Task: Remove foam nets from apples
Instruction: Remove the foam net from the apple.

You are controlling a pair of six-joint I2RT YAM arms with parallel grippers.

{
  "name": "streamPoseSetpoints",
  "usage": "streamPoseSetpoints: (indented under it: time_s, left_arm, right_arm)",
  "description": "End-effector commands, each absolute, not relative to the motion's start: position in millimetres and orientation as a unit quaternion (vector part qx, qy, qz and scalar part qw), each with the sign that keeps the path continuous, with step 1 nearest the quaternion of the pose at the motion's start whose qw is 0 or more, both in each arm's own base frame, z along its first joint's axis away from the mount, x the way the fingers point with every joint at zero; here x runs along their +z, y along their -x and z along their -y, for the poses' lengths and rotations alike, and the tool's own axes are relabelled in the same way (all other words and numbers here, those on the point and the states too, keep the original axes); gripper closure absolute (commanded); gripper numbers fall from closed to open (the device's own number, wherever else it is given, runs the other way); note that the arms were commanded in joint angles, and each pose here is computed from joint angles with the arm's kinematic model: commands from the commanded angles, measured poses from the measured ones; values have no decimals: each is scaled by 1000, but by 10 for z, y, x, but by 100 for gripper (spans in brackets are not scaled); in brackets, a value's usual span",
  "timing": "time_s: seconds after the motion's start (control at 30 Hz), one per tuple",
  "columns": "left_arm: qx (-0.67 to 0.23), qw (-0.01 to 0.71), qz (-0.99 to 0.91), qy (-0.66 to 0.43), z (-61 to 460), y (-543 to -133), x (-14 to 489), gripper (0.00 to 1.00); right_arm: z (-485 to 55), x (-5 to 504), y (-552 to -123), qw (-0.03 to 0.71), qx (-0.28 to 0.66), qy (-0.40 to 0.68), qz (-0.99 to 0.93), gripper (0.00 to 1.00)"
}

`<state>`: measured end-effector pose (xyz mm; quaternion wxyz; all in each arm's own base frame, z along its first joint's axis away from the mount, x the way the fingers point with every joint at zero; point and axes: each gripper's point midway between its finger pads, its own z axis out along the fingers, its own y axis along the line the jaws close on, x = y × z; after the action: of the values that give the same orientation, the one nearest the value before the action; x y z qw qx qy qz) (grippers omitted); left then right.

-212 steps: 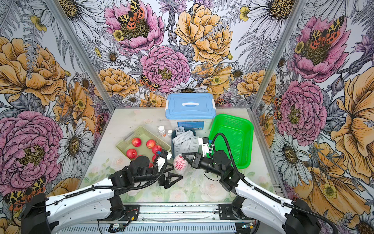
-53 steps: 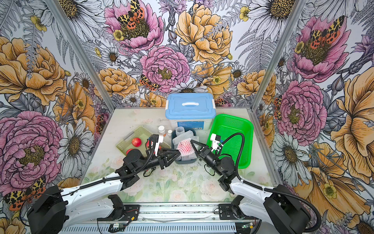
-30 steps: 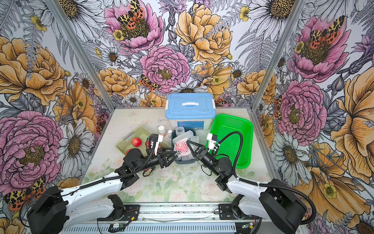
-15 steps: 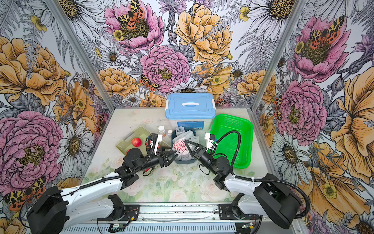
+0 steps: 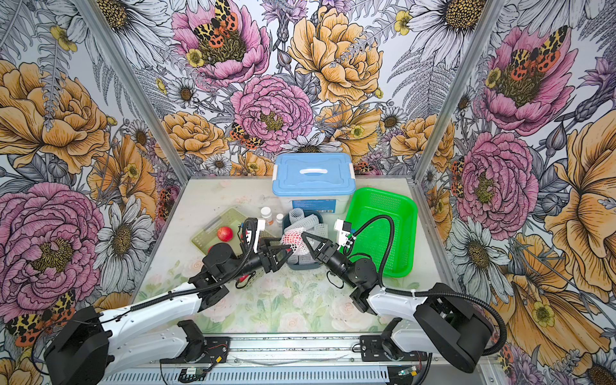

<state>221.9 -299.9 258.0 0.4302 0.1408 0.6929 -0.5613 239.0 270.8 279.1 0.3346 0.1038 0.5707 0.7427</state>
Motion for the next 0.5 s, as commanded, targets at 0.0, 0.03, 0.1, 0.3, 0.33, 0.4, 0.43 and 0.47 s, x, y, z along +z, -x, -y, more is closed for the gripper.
streamPoseSetpoints:
  time_s: [0.0,0.03,0.1,0.3,0.33,0.4,0.43,0.47]
  left_arm:
    - [-606,473,-613,-183,3092,-2095,3203,18]
    - [-607,472,-611,-186,3108,-2090,3212,18]
    - [-608,471,-611,-187,3130,-2091,3211,18]
    - [-610,467,-610,-192,3148,-2082,3210,35]
    - [-611,465,-611,-193,3149,-2074,3203,40]
    - [-610,461,-614,-195,3144,-2062,3175,49]
    - [-608,460,-617,-196,3140,-2059,3166,50]
    - [-606,459,-619,-197,3134,-2057,3153,51]
  right_arm:
    - [-2905,2673,-2270,300,744,-72,-593,100]
    - [-2921,2676,-2260,298,745,-69,-592,100]
    - [-2929,2682,-2262,298,747,-69,-590,100]
    - [-2856,2655,-2285,308,746,-80,-586,100]
    - [-2812,2651,-2298,311,744,-83,-585,100]
    - [-2702,2664,-2340,322,742,-93,-581,100]
    - [-2642,2681,-2363,329,741,-97,-578,100]
    - [-2591,2691,-2384,334,740,-100,-575,100]
